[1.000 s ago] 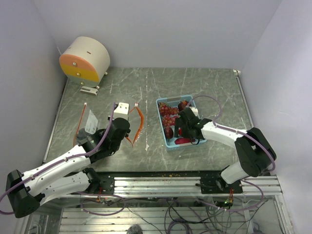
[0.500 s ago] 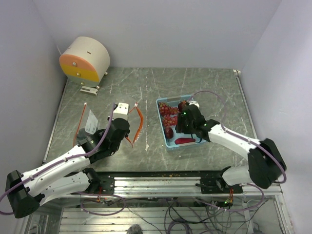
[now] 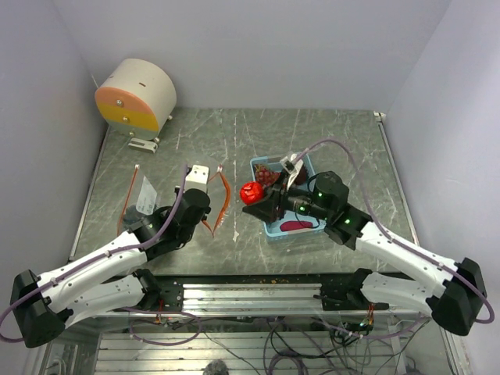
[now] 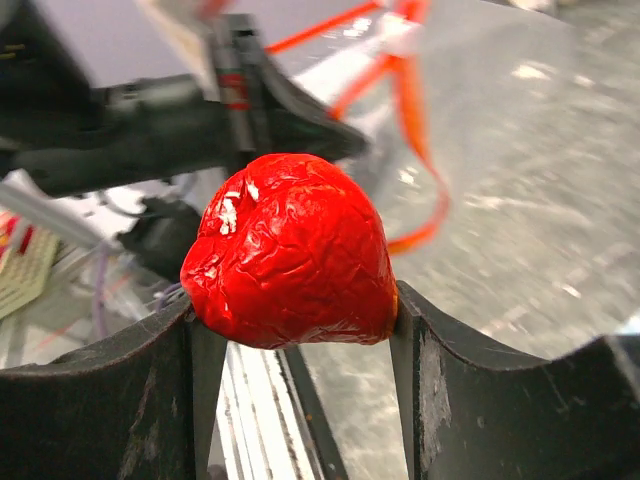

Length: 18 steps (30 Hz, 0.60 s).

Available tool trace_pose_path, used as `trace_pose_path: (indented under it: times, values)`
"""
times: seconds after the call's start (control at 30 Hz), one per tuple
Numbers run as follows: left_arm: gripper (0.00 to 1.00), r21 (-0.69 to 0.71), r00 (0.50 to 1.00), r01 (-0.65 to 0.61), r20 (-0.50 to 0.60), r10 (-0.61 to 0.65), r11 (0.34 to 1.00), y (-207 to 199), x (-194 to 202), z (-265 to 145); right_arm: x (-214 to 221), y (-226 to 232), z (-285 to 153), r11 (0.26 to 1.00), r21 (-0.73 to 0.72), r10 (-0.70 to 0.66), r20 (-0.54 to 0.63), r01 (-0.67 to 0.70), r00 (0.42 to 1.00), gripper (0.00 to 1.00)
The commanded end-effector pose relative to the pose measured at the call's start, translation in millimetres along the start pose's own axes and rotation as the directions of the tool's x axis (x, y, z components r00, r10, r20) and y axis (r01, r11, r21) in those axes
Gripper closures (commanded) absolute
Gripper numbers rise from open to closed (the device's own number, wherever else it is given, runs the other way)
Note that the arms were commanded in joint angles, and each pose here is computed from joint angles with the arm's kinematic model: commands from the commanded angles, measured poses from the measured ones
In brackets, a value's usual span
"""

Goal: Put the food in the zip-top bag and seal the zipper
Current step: Pick up the fake vegetable from the bin, then place the fake vegetable in the zipper food storage bag.

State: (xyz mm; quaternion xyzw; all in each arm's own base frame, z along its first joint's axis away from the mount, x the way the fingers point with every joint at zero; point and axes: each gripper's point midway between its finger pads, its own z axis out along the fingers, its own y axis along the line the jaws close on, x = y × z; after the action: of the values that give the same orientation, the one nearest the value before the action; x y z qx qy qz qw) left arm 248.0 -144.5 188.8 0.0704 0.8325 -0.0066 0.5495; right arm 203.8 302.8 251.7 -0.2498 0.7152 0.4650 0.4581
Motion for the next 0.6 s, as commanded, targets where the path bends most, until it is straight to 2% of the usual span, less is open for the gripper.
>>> trace_pose_path:
  times: [0.0,0.1,0.33,0.47,0.57]
  values:
    - [0.93,0.065,0.998,0.052,0.026,-0.054,0.997,-13.1,-17.3,-2.8,-9.7,53.5,18.7,0.959,-0.275,-0.057,0.066,0.073,0.996,0.86]
    - [0.93,0.106,0.996,0.075,0.033,-0.079,0.992,-19.4,-22.9,-6.0,-11.7,59.4,37.6,0.946,-0.32,-0.023,0.093,0.051,0.995,0.87]
    - [0.93,0.16,0.992,0.113,0.045,-0.122,0.981,-22.1,-31.9,-17.0,-16.7,36.3,69.6,0.967,-0.255,0.072,0.188,-0.022,0.98,0.87]
    - [0.93,0.193,0.989,0.132,0.04,-0.142,0.972,-25.8,-31.9,-20.9,-16.1,28.4,85.0,0.966,-0.246,0.133,0.196,-0.083,0.972,0.88]
    - [0.93,0.24,0.985,0.152,0.041,-0.166,0.959,-33.5,-32.4,-23.4,-7.5,14.4,98.3,0.975,-0.185,0.155,0.178,-0.122,0.972,0.88]
